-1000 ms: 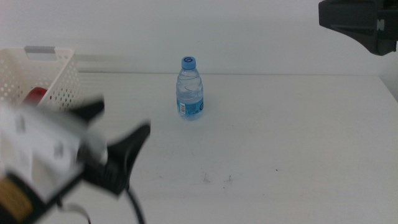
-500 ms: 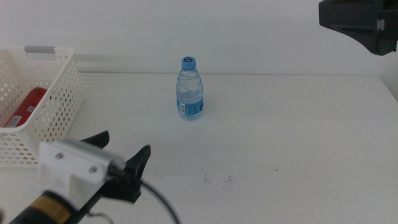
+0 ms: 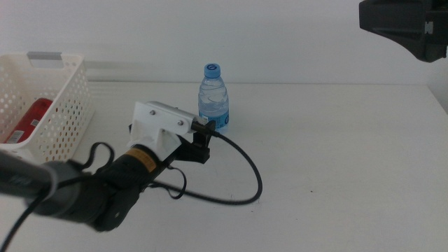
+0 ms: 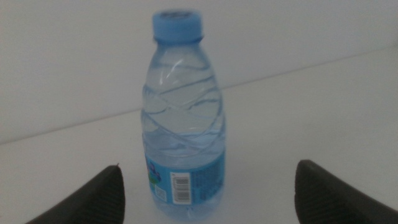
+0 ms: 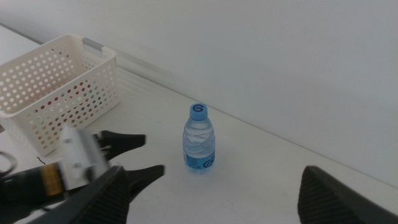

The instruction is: Use arms to grab the bottles and put them into the dustbin to the left of the table.

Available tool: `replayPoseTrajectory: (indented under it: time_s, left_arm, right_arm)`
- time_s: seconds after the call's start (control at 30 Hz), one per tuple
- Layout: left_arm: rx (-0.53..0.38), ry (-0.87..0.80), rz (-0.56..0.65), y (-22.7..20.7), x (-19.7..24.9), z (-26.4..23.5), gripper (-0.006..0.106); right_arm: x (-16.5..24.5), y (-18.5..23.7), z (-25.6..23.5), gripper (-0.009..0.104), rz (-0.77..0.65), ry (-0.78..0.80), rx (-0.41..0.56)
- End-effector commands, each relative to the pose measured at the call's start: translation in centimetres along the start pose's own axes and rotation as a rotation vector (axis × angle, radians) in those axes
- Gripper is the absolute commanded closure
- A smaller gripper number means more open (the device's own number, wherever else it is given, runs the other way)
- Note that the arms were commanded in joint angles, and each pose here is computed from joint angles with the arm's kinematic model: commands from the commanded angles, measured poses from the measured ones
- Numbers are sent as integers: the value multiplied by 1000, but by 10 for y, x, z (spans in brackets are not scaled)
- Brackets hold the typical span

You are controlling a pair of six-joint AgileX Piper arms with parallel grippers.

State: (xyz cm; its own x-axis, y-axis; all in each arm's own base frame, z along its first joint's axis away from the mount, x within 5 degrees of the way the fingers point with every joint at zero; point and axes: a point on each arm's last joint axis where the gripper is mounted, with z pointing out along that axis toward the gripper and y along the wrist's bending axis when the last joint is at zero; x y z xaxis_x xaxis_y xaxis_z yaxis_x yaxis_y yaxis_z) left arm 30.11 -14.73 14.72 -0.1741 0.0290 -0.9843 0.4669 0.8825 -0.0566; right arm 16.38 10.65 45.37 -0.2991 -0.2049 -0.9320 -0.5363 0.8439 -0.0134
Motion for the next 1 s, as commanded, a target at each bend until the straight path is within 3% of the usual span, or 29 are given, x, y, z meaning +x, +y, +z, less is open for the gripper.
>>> replayPoseTrajectory:
  time_s: [0.0, 0.23, 0.53, 0.97]
  left_arm:
    - [0, -1, -15, 6, 5, 17, 7]
    - [-28, 2, -24, 21, 22, 56, 7]
    - [27, 54, 12, 21, 30, 98, 7]
    - [2, 39, -8, 29, 36, 146, 7]
  right_arm:
    - [-1, -2, -1, 9, -4, -11, 13]
    - [-1, -2, -1, 9, -4, -11, 13]
    - [-1, -2, -1, 9, -4, -11, 13]
    - [-1, -2, -1, 9, -4, -11, 13]
